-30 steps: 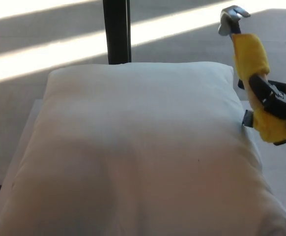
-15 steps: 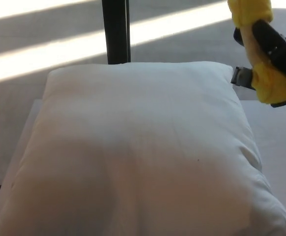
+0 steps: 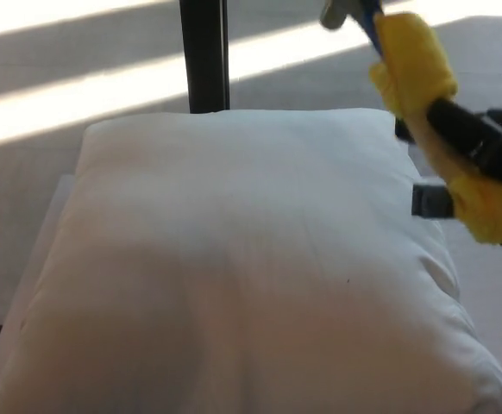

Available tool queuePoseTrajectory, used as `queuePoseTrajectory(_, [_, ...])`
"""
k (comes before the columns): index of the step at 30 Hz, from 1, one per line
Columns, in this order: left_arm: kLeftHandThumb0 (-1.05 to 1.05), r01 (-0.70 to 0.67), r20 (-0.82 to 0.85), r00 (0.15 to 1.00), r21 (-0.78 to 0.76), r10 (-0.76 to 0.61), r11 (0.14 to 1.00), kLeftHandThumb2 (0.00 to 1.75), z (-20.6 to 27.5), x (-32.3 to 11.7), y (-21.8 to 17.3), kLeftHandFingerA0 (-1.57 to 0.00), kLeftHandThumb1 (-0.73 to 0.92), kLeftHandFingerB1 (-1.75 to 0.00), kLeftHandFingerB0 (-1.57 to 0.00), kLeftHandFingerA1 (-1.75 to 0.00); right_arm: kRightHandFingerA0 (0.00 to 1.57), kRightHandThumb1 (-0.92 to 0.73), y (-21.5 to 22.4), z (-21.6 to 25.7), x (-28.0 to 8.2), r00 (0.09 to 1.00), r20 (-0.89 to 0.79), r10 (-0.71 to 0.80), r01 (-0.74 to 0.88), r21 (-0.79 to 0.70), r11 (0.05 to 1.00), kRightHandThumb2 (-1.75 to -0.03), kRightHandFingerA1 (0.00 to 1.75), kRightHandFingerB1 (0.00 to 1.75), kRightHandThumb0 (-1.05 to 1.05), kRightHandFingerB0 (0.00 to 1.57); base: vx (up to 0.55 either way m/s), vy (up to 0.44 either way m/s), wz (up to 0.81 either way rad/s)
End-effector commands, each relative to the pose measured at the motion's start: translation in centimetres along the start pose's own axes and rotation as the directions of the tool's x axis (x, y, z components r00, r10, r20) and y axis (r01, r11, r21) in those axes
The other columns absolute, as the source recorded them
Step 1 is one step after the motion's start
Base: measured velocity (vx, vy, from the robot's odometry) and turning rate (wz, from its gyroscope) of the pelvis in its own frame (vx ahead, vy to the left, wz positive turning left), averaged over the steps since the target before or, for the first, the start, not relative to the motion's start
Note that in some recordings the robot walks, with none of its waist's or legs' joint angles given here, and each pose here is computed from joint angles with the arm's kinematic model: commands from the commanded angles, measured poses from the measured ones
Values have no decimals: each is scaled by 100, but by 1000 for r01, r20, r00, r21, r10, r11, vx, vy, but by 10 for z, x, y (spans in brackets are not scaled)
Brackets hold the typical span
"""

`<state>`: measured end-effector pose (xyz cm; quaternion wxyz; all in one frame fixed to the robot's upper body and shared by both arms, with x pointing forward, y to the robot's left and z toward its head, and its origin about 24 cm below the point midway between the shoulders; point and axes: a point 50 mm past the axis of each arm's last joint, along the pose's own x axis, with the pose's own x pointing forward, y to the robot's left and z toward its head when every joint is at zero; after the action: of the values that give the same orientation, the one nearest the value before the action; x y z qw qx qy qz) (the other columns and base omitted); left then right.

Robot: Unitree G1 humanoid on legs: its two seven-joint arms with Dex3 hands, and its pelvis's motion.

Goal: A hammer is kept on the right hand side and a pillow is kept on the left hand side on the desk infront of the robot and the robot uses its right hand to pick up the hammer and makes a downward swinging motion to hit the pillow

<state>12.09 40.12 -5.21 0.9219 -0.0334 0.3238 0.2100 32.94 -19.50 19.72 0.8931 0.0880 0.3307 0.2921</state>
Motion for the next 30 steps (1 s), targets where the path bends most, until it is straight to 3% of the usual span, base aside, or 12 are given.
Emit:
queuePoseTrajectory(1, [-65, -4, 39, 999, 21, 3, 1000, 62, 9, -1, 5, -73, 75, -48, -62, -59, 99, -59, -8, -28, 6, 988, -152, 16, -22, -39, 999, -119, 175, 175, -28, 73, 0, 0, 0])
queuePoseTrajectory(2, [-67, -5, 41, 999, 22, 4, 1000, 62, 10, -1, 6, -73, 73, -48, -62, -59, 99, -64, -10, -33, 7, 984, -176, 10, -16, -33, 999, -108, 175, 175, -31, 71, 0, 0, 0])
queuePoseTrajectory(3, [-67, -6, 43, 999, 22, 5, 1000, 62, 11, -1, 6, -73, 73, -48, -62, -59, 99, -64, -12, -37, 9, 980, -201, 7, -9, -11, 1000, -108, 175, 175, -31, 71, 0, 0, 0])
queuePoseTrajectory(5, [-67, -12, 41, 999, 17, 11, 1000, 62, 12, 1, 6, -72, 73, -47, -61, -58, 95, -61, -15, -45, 11, 974, -227, 10, -14, -14, 1000, -125, 175, 175, -23, 67, 0, 0, 0])
queuePoseTrajectory(6, [-67, -9, 40, 999, 16, 9, 1000, 62, 12, 1, 6, -72, 73, -47, -61, -58, 95, -61, -17, -48, 11, 971, -239, 2, -9, -28, 1000, -125, 175, 175, -23, 67, 0, 0, 0])
queuePoseTrajectory(7, [-67, -9, 40, 999, 17, 8, 1000, 62, 12, 1, 6, -72, 74, -47, -61, -57, 101, -54, -20, -53, 13, 968, -252, 3, -9, -21, 1000, -125, 175, 175, -31, 73, 0, 0, 0])
queuePoseTrajectory(8, [-67, -4, 43, 999, 20, 4, 1000, 62, 12, 0, 6, -69, 74, -47, -61, -57, 104, -41, -29, -63, 18, 962, -273, 7, -7, 3, 1000, -137, 175, 175, -29, 74, 0, 0, 0])
queuePoseTrajectory(9, [-67, -2, 44, 999, 21, 1, 1000, 62, 12, 0, 6, -69, 74, -47, -61, -57, 104, -41, -33, -67, 19, 959, -282, 9, -6, 12, 1000, -137, 175, 175, -29, 74, 0, 0, 0])
queuePoseTrajectory(13, [-66, -18, 28, 999, 13, 17, 1000, 62, 8, -1, 9, -69, 74, -47, -60, -56, 101, -54, -44, -90, 27, 913, -378, -154, 154, -32, 988, -125, 175, 175, -27, 71, 0, 0, 0])
queuePoseTrajectory(18, [-66, -20, 24, 1000, 20, 19, 1000, 62, 7, -2, 10, -71, 74, -48, -60, -58, 104, -57, -57, -122, 36, 905, -409, -119, 141, 25, 990, -126, 175, 175, -31, 73, 0, 0, 0])
queuePoseTrajectory(25, [-67, -15, 11, 1000, 23, 15, 1000, 62, 3, -4, 12, -68, 75, -48, -54, -56, 104, -59, -53, -131, 41, 904, -417, -93, 113, 23, 993, -120, 175, 175, -29, 74, 0, 0, 0])
queuePoseTrajectory(30, [-66, -32, -2, 999, -3, 32, 999, 62, -1, -6, 14, -69, 74, -47, -50, -56, 101, -59, -51, -140, 43, 871, -467, -152, 176, 9, 984, -120, 175, 175, -27, 71, 0, 0, 0])
